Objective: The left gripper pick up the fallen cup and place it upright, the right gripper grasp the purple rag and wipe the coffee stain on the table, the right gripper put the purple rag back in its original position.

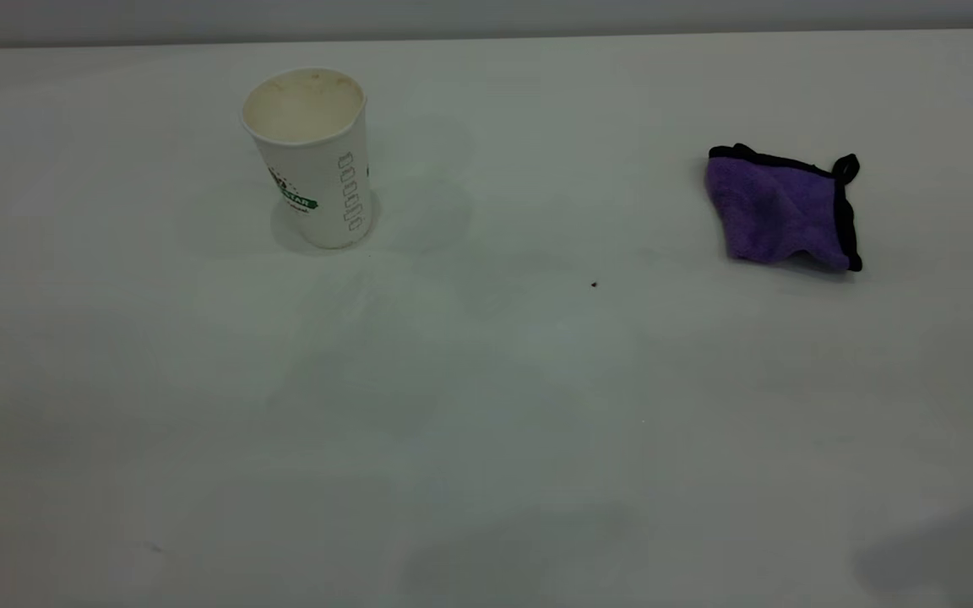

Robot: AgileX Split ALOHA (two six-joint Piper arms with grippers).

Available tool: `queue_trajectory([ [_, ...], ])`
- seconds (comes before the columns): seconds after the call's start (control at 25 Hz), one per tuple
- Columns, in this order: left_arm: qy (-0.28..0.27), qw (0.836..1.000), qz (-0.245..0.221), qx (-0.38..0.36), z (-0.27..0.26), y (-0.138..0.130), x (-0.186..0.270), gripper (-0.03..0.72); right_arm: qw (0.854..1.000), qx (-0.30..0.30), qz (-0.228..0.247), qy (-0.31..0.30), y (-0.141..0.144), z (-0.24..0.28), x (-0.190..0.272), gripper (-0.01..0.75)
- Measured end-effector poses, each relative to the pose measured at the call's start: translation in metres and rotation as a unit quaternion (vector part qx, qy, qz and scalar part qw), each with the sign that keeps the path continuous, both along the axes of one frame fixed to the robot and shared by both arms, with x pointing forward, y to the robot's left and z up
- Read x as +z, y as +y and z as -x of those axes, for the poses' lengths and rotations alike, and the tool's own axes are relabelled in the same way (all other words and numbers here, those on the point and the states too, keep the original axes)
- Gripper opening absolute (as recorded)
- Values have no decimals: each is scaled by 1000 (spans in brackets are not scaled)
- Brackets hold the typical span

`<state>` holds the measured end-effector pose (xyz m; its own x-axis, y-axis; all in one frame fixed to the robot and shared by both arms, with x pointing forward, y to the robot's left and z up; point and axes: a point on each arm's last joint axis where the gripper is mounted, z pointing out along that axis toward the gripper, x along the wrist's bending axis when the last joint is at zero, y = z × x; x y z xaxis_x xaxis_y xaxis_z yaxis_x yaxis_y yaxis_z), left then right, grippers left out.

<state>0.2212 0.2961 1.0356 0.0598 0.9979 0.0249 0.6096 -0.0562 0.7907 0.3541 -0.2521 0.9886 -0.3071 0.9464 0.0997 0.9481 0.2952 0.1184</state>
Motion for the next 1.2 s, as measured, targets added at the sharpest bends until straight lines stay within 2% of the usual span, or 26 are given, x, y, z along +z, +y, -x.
queue_trajectory([
  [0.2,0,1000,0,0,0,0,0,414,996,-6,-17,-82,-9,23,22,525],
  [0.44,0,1000,0,0,0,0,0,414,982,-12,-51,-180,-18,49,36,525],
  [0.72,0,1000,0,0,0,0,0,414,968,-12,-72,-242,-24,68,44,525],
  [0.92,0,1000,0,0,0,0,0,414,963,-14,-77,-258,-25,74,46,525],
  [1.08,0,1000,0,0,0,0,0,414,953,-61,-83,-285,-30,80,49,525],
  [1.2,0,1000,0,0,0,0,0,414,938,-97,-82,-324,-34,90,51,525],
])
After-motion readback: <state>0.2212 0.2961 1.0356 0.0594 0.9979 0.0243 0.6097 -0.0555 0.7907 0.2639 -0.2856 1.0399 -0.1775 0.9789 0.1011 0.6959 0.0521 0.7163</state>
